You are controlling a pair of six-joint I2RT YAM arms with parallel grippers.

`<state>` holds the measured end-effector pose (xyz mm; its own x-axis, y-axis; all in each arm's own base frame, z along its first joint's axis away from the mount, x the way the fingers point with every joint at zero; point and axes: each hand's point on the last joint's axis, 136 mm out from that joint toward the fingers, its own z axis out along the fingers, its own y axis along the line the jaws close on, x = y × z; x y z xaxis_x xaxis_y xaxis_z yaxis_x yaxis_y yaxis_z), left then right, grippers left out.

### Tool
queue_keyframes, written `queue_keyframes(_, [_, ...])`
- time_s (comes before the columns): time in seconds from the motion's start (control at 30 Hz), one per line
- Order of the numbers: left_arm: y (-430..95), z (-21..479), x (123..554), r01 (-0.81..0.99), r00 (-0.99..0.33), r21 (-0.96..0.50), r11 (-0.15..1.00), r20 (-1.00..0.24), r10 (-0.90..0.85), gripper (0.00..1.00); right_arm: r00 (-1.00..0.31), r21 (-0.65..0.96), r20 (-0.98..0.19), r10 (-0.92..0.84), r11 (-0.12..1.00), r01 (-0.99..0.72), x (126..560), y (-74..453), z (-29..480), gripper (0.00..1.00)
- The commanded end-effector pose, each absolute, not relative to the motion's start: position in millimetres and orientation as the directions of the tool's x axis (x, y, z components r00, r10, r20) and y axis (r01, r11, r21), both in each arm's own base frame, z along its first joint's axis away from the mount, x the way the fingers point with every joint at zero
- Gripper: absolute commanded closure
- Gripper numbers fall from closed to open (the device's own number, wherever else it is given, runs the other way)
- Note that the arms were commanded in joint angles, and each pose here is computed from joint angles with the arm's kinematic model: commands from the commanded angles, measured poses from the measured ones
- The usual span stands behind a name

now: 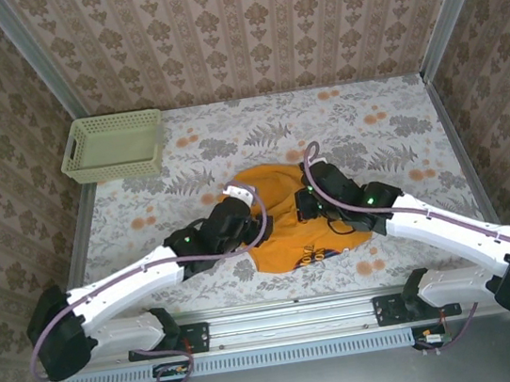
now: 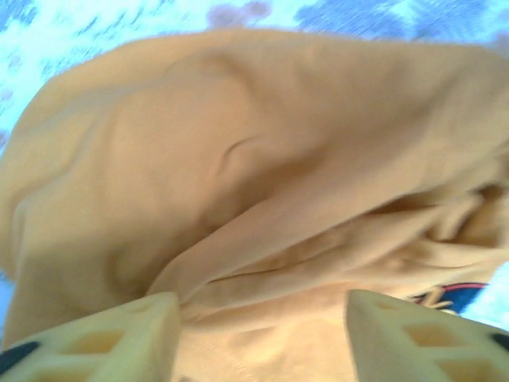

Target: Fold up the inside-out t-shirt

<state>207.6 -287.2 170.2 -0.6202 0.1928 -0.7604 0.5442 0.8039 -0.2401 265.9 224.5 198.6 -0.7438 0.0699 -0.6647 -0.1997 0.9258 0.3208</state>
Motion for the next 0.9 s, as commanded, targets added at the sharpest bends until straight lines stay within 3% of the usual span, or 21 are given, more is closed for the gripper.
queue_keyframes(0.0, [-305.4,180.2,197.1,0.639,-0.564,-0.279,0.717,-0.803,0.190,0.33,-0.728,0.406,-0.675,0.120,0.884,-0.231,267.8,241.2,226.4,1.00])
queue_keyframes(0.13, [-331.9,170.2,194.5,0.674,-0.578,-0.351,0.650,-0.799,0.169,0.31,-0.759,0.456,-0.634,0.146,0.864,-0.215,266.9,251.2,214.0,1.00])
queue_keyframes(0.33, [-341.7,146.9,214.5,0.621,-0.615,-0.361,0.696,-0.775,0.146,0.40,-0.758,0.494,-0.629,0.171,0.841,-0.220,263.3,254.4,217.6,1.00])
queue_keyframes(0.5, [-341.9,141.2,224.4,0.604,-0.624,-0.372,0.705,-0.770,0.129,0.66,-0.762,0.471,-0.622,0.179,0.863,-0.182,262.9,244.4,210.2,1.00])
queue_keyframes(0.63, [-341.6,140.0,221.3,0.614,-0.623,-0.382,0.690,-0.772,0.127,0.96,-0.773,0.455,-0.596,0.217,0.885,-0.102,273.1,226.7,201.1,1.00])
queue_keyframes(0.77, [-337.8,135.5,214.0,0.619,-0.631,-0.404,0.673,-0.766,0.121,1.00,-0.779,0.469,-0.599,0.188,0.870,-0.150,285.6,231.5,206.4,0.97])
queue_keyframes(0.87, [-331.2,135.3,209.6,0.619,-0.632,-0.420,0.664,-0.768,0.103,1.00,-0.760,0.414,-0.644,0.092,0.877,-0.244,288.9,237.5,211.3,0.82])
